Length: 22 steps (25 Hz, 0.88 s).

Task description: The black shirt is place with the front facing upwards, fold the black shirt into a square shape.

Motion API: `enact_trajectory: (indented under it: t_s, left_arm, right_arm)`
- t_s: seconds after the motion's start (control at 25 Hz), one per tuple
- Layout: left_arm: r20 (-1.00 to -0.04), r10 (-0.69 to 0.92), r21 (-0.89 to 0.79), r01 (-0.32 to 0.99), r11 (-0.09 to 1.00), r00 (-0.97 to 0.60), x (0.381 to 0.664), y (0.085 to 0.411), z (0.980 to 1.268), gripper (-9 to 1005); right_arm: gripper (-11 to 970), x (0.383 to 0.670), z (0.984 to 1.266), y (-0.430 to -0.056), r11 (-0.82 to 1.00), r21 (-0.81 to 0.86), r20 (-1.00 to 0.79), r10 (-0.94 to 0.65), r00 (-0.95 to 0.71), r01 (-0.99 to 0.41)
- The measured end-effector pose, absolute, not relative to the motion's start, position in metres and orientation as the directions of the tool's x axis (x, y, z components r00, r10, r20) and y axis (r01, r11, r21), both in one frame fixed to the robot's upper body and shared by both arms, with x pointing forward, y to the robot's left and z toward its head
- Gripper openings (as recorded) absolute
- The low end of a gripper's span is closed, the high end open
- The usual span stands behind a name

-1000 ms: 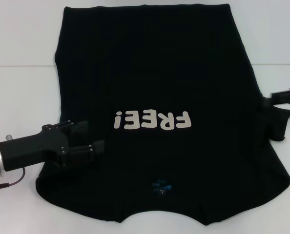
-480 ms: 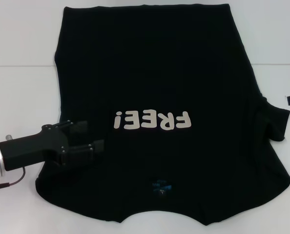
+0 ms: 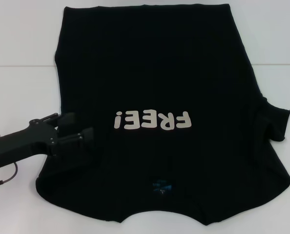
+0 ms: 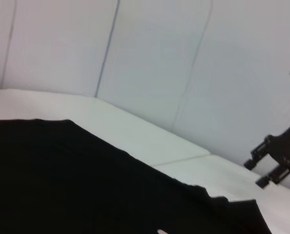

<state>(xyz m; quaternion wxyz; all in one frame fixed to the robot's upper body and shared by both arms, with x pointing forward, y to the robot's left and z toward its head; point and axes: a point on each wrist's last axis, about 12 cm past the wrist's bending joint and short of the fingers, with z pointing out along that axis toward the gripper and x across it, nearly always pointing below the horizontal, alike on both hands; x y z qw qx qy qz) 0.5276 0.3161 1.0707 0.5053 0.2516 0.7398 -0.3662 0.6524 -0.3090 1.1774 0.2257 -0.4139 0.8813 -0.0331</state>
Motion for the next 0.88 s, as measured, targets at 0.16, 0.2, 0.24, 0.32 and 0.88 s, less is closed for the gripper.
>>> enact_trajectory:
  t_s: [0.16,0.2,0.24,0.32,0.88]
  left_arm:
    - [-0.930,-0.020,-0.301,0.728,0.615,-0.368,0.524,0.319,1.068,860]
    - [-0.930,-0.025,-0.303,0.725,0.619,-0.368,0.524,0.319,1.068,860]
    - [-0.929,-0.033,-0.307,0.719,0.623,-0.368,0.523,0.320,1.067,860]
    - [-0.927,-0.041,-0.314,0.713,0.627,-0.372,0.522,0.320,1.066,860]
    - [-0.919,-0.053,-0.332,0.697,0.635,-0.390,0.517,0.322,1.061,860]
  right_arm:
    - [703,0.649,1.175,-0.291,0.585,-0.250,-0.329,-0.801,-0.501,-0.771]
    - [703,0.648,1.174,-0.285,0.568,-0.254,-0.322,-0.813,-0.486,-0.783]
    - [703,0.646,1.172,-0.280,0.555,-0.255,-0.316,-0.822,-0.474,-0.792]
    - [704,0.642,1.164,-0.269,0.526,-0.266,-0.291,-0.843,-0.453,-0.808]
    - [704,0.638,1.146,-0.254,0.566,-0.254,-0.314,-0.816,-0.486,-0.785]
